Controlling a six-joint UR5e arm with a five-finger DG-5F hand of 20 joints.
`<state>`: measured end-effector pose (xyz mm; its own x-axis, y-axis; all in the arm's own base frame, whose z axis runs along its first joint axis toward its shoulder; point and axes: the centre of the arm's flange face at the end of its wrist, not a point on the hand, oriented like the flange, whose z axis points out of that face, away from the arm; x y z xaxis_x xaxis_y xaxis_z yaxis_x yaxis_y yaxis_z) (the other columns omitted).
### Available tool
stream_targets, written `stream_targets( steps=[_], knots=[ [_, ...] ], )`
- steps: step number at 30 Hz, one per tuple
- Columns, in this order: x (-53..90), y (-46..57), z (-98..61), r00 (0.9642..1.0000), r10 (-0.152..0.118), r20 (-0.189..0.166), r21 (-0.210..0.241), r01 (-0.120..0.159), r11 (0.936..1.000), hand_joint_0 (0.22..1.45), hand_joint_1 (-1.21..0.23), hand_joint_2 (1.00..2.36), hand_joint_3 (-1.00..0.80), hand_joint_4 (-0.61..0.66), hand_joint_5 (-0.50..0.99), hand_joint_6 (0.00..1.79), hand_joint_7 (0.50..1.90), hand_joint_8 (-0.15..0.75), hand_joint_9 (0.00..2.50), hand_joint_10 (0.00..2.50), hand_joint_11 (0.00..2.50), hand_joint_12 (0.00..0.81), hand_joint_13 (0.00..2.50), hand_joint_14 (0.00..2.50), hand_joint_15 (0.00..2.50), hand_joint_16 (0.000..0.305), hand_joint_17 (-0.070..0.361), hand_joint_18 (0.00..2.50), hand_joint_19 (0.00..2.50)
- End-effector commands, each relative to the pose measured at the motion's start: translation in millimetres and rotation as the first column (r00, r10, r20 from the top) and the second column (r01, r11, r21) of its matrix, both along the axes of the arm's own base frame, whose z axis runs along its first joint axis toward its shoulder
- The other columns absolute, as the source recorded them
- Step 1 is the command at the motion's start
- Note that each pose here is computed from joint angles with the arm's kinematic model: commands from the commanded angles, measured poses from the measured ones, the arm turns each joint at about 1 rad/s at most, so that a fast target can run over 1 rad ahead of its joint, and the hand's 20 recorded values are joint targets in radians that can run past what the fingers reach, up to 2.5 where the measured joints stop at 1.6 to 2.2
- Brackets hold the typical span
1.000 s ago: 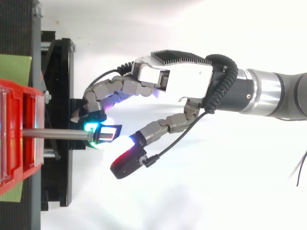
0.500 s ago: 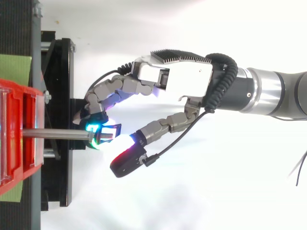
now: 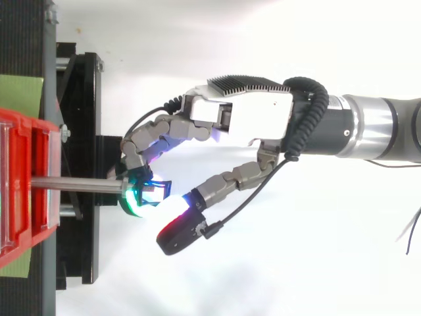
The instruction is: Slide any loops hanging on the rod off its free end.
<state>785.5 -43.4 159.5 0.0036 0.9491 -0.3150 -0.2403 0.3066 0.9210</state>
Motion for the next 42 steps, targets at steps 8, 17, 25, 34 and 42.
stream_targets(
  steps=[8,17,25,34,42],
  knots=[
    [-17.2,-1.3,30.9,0.9922,0.030,-0.121,-0.038,-0.035,0.9987,0.61,-0.70,1.02,-0.22,0.16,-0.21,0.83,1.25,0.306,0.76,0.00,0.11,0.273,0.73,0.00,0.05,0.040,0.090,0.67,0.13],
    [-38.8,-5.3,69.1,0.9731,0.023,-0.229,-0.047,-0.035,0.9983,0.61,-0.72,1.02,-0.23,0.18,-0.21,0.83,1.24,0.308,0.76,0.00,0.12,0.275,0.73,0.00,0.05,0.041,0.091,0.67,0.13],
    [-52.3,-5.1,90.2,0.9569,0.003,-0.290,-0.044,-0.016,0.9989,0.62,-0.76,1.02,-0.30,0.18,-0.21,0.83,1.25,0.307,0.76,0.00,0.11,0.275,0.73,0.00,0.06,0.041,0.092,0.68,0.14],
    [-59.0,-7.4,100.1,0.9471,-0.024,-0.320,-0.017,0.019,0.9997,0.64,-0.79,1.01,-0.39,0.18,-0.21,0.83,1.24,0.306,0.77,0.00,0.12,0.272,0.74,0.00,0.06,0.041,0.093,0.70,0.14],
    [-64.3,-6.4,100.4,0.9313,-0.042,-0.362,0.032,0.057,0.9978,0.64,-0.79,1.00,-0.50,0.19,-0.21,0.83,1.24,0.302,0.78,0.00,0.13,0.271,0.74,0.00,0.05,0.041,0.093,0.71,0.14]
  ],
)
